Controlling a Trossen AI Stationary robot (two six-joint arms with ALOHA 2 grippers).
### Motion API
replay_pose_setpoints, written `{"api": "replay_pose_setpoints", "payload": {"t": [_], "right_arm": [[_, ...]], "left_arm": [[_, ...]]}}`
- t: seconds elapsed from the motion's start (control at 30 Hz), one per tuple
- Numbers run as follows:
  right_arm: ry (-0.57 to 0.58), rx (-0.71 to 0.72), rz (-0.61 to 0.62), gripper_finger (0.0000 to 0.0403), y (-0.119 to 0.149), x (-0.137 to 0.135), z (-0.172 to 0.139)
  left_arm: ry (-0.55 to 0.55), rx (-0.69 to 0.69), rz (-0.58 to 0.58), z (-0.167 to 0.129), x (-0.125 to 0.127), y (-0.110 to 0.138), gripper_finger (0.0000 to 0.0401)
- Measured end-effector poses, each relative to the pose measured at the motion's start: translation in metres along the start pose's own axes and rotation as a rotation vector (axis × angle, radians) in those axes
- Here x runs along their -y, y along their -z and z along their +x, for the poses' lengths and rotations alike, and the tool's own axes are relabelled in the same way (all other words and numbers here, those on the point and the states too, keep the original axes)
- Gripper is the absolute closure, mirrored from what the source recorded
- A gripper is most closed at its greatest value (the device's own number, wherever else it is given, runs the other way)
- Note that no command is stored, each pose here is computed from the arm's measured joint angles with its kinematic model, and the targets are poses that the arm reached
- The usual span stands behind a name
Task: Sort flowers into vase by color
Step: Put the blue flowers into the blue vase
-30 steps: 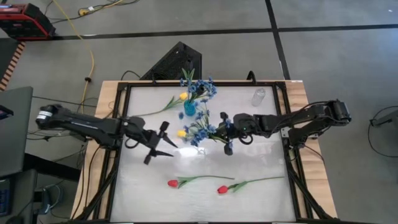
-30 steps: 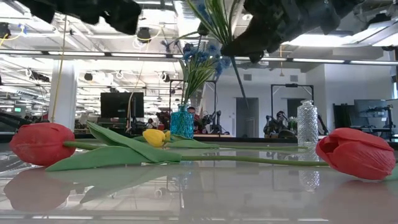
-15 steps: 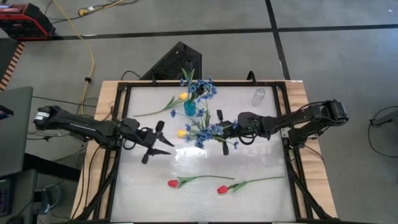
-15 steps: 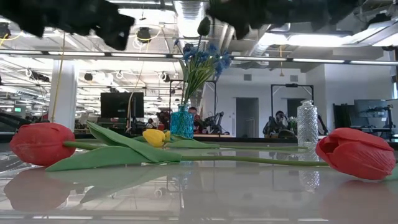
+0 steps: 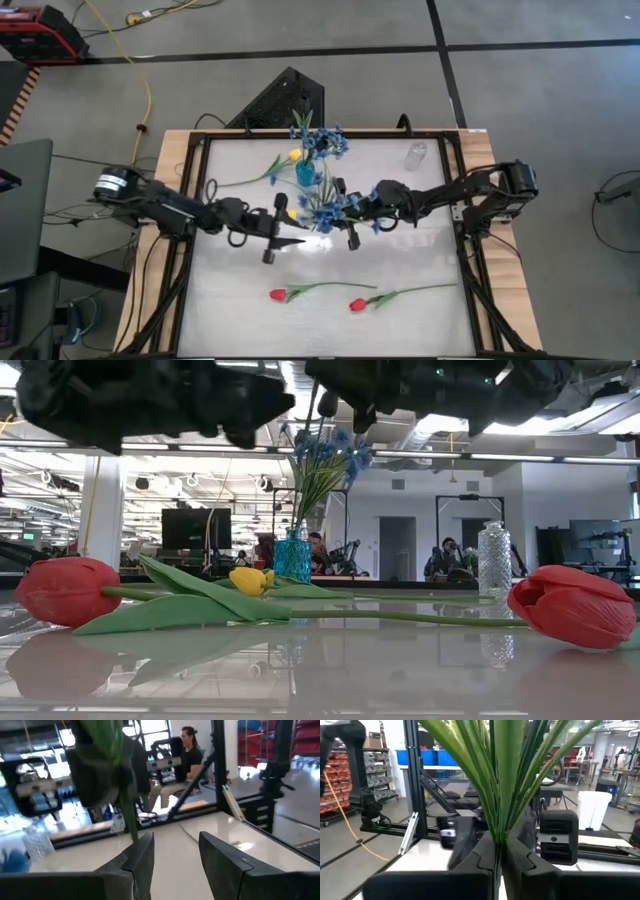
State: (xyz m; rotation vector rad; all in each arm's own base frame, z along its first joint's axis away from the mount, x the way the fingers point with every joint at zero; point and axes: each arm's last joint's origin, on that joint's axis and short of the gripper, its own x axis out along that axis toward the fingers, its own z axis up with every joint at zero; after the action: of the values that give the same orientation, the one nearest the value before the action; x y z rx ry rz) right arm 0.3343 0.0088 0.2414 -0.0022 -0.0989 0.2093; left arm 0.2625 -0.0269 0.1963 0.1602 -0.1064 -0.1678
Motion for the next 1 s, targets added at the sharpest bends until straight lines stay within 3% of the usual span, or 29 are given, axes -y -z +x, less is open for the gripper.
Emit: {"api": "replay_pose_setpoints", "payload": {"t": [0.2, 0.5, 0.7, 1.0], "right_arm": [[-0.007, -0.023, 0.005, 0.0364, -0.001, 0.0, -0.001], [-0.001, -0.072, 0.001, 0.0364, 0.003, 0.002, -0.002], [-0.01, -0.097, 0.004, 0.0364, 0.006, 0.001, -0.002], [-0.033, -0.14, 0.015, 0.0363, 0.01, -0.001, -0.002]], "left_arm": [[-0.045, 0.003, 0.053, 0.025, -0.004, -0.006, 0.0256], [-0.079, -0.051, 0.043, 0.036, -0.008, -0.012, 0.0256], [0.007, -0.184, -0.001, 0.033, -0.005, -0.005, 0.0256], [-0.068, -0.194, -0.009, 0.02, -0.01, -0.027, 0.0255]]}}
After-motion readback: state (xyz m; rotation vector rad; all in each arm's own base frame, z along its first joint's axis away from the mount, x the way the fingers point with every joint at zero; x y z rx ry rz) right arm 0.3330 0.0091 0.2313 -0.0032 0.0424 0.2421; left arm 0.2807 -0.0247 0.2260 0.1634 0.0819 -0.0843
